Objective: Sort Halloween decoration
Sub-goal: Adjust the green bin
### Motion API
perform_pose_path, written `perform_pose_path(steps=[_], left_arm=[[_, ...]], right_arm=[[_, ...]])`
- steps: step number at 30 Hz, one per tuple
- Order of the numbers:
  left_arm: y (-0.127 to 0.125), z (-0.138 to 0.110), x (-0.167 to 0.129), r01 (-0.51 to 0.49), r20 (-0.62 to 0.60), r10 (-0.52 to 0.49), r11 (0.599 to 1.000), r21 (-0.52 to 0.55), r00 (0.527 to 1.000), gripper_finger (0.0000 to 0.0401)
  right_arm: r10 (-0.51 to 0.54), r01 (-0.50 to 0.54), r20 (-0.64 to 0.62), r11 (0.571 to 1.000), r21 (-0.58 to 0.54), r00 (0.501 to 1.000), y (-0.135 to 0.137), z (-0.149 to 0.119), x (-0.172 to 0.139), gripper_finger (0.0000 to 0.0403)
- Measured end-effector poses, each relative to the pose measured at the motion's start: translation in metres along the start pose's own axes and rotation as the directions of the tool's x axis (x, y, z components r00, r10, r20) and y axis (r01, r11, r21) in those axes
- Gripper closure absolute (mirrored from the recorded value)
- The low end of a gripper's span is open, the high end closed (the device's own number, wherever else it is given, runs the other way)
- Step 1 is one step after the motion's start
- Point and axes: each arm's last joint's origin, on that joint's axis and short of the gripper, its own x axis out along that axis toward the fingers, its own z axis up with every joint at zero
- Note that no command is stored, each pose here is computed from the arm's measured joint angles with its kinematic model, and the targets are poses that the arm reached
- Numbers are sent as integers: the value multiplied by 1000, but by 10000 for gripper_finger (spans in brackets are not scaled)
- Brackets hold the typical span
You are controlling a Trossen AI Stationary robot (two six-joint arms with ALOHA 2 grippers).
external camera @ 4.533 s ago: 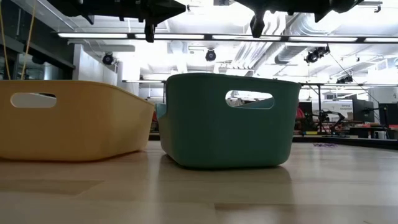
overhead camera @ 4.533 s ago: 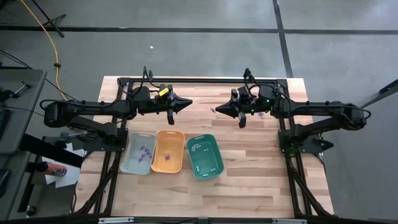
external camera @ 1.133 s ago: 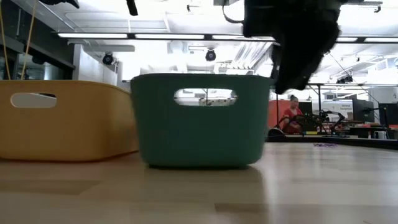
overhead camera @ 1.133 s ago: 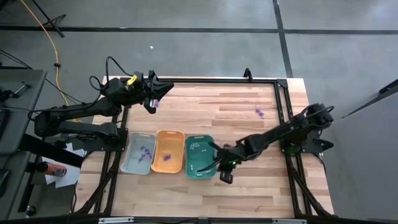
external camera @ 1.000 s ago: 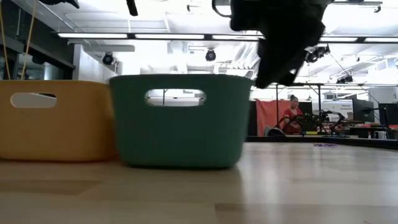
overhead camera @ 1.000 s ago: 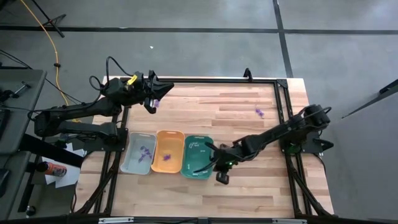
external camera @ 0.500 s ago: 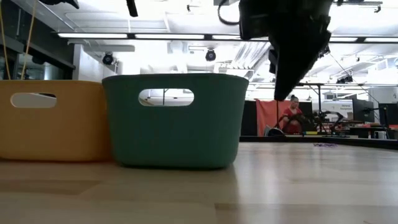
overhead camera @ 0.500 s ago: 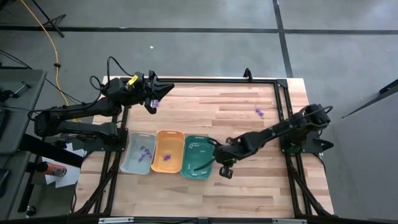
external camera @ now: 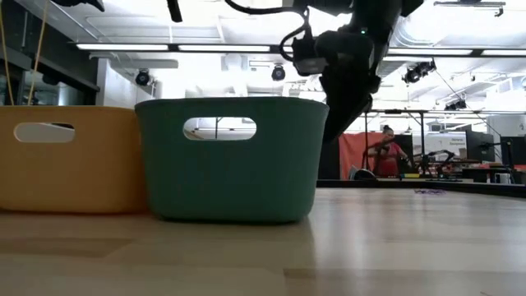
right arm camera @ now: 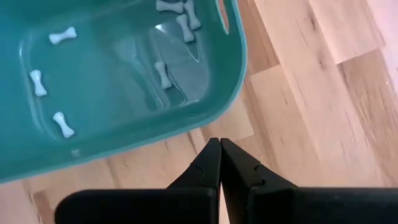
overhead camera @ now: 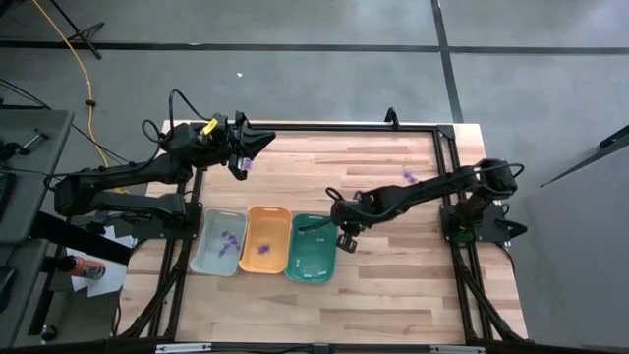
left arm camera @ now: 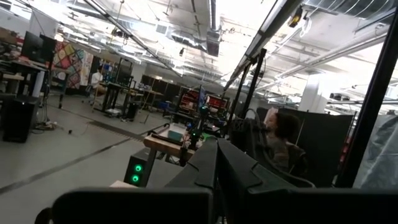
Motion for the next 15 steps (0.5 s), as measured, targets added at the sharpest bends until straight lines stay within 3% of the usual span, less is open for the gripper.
perform_pose_path(steps=[6,15], left_arm=[[0,0,0,0,0,0,1000,0,1000,401],[0,0,0,-1,0,1,1000,1,1000,401]], right_arm=[[59,-60,-12,997,-45,998,1,3,9,403],[56,-56,4,998,-43,998,2,6,23,403]])
